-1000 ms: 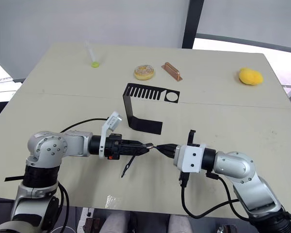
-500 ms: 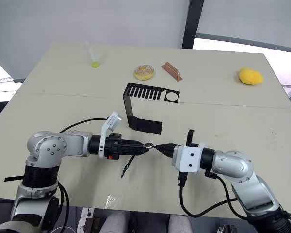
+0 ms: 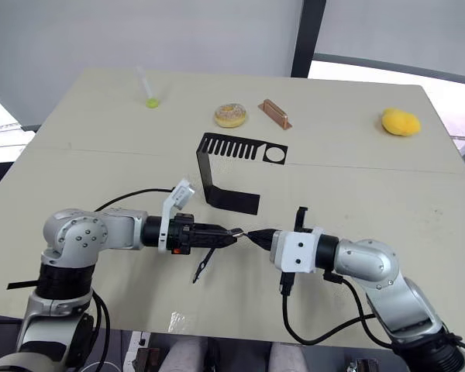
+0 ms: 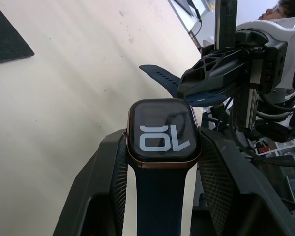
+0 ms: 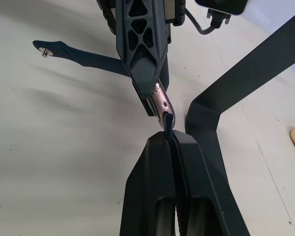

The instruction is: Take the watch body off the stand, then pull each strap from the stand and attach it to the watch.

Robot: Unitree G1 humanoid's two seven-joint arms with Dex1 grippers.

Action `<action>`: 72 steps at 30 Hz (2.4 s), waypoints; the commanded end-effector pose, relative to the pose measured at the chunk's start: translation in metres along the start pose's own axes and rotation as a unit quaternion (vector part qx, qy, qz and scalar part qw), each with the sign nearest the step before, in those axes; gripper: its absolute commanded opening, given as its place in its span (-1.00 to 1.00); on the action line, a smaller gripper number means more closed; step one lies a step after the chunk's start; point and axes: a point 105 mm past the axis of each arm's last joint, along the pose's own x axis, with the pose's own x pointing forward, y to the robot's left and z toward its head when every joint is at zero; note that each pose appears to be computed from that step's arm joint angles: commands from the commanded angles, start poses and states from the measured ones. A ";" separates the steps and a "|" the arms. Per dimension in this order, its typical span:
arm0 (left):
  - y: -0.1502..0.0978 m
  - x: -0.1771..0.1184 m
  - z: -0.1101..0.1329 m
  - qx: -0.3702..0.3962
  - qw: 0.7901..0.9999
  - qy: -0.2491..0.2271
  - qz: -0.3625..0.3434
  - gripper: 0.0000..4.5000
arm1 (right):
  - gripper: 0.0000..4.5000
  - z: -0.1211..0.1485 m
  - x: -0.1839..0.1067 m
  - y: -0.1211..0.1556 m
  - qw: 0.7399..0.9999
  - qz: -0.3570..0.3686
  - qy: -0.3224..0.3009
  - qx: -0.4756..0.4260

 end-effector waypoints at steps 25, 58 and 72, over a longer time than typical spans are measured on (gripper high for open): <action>-0.017 0.014 -0.004 0.029 0.999 0.026 -0.037 -0.29 | -1.00 0.025 0.012 -0.007 0.999 -0.001 -0.028 -0.038; -0.019 0.016 -0.005 0.050 0.998 0.028 -0.042 -0.29 | -1.00 0.016 0.016 -0.007 0.999 0.000 -0.003 -0.040; -0.019 0.016 -0.005 0.051 0.998 0.029 -0.038 -0.29 | -1.00 0.016 0.019 -0.009 0.999 -0.003 -0.002 -0.040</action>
